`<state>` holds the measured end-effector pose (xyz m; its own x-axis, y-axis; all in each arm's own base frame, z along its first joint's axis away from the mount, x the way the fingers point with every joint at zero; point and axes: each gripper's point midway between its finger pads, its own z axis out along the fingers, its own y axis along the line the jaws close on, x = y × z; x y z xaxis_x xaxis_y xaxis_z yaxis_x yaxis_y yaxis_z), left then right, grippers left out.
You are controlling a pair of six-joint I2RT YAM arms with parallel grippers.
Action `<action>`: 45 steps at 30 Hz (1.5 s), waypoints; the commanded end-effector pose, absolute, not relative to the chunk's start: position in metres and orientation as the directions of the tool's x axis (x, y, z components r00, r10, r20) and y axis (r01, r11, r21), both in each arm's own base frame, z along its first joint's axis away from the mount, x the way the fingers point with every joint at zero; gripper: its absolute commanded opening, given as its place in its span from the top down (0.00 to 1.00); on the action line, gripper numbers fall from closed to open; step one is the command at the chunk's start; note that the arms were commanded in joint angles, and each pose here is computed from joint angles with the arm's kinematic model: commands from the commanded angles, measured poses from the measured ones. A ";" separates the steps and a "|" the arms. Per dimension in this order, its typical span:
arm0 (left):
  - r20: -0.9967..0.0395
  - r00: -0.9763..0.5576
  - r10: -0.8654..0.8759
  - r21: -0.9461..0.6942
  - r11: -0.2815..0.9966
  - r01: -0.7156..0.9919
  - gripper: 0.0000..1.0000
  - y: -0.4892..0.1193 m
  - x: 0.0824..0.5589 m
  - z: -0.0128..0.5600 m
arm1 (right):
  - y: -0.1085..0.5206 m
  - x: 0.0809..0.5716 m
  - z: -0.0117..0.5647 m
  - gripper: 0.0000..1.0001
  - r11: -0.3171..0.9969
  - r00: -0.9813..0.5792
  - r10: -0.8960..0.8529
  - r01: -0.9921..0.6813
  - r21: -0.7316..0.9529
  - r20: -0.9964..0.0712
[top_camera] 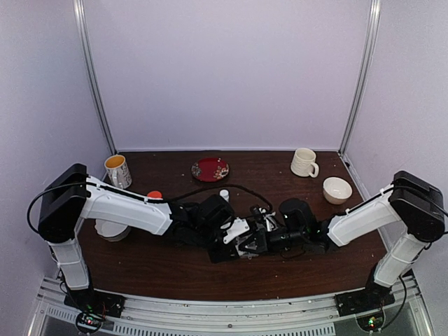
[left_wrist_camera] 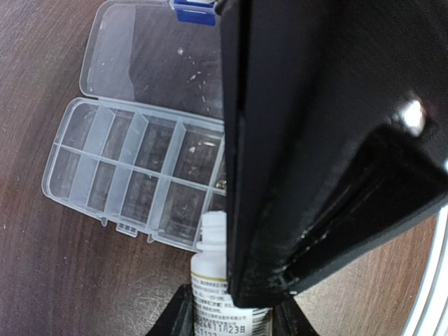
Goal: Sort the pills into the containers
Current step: Pour the pill into the compartment of the pill container.
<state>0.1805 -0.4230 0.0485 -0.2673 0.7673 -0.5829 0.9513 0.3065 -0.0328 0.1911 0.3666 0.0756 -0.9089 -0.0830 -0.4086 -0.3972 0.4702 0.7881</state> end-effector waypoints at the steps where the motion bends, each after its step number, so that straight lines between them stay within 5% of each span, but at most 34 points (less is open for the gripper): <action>1: -0.606 -0.270 0.748 -0.026 0.321 0.947 1.00 -0.424 0.185 0.058 | 0.366 0.195 0.098 1.00 0.443 -0.880 -0.046 -0.442 0.780 -0.473; 7: -0.604 -0.269 0.750 -0.027 0.318 0.948 1.00 -0.425 0.185 0.059 | 0.367 0.192 0.099 1.00 0.418 -0.882 -0.041 -0.443 0.793 -0.470; 12: -0.601 -0.269 0.753 -0.028 0.317 0.948 1.00 -0.425 0.185 0.060 | 0.361 0.196 0.056 1.00 0.551 -0.916 -0.085 -0.372 0.747 -0.393; 26: -0.600 -0.264 0.755 -0.026 0.312 0.950 1.00 -0.427 0.185 0.064 | 0.365 0.196 0.108 1.00 0.414 -0.873 -0.008 -0.447 0.793 -0.488; 33: -0.598 -0.262 0.757 -0.031 0.305 0.952 1.00 -0.428 0.185 0.065 | 0.361 0.198 0.061 1.00 0.546 -0.909 -0.075 -0.381 0.746 -0.410; 45: -0.594 -0.258 0.762 -0.036 0.295 0.955 1.00 -0.429 0.183 0.066 | 0.358 0.204 0.103 1.00 0.482 -0.871 -0.013 -0.436 0.760 -0.491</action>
<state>0.1814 -0.4166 0.0484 -0.2807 0.7873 -0.5490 0.9483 0.3157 -0.0322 0.1969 0.3586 0.0804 -0.8990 -0.0555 -0.4345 -0.3992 0.5124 0.7604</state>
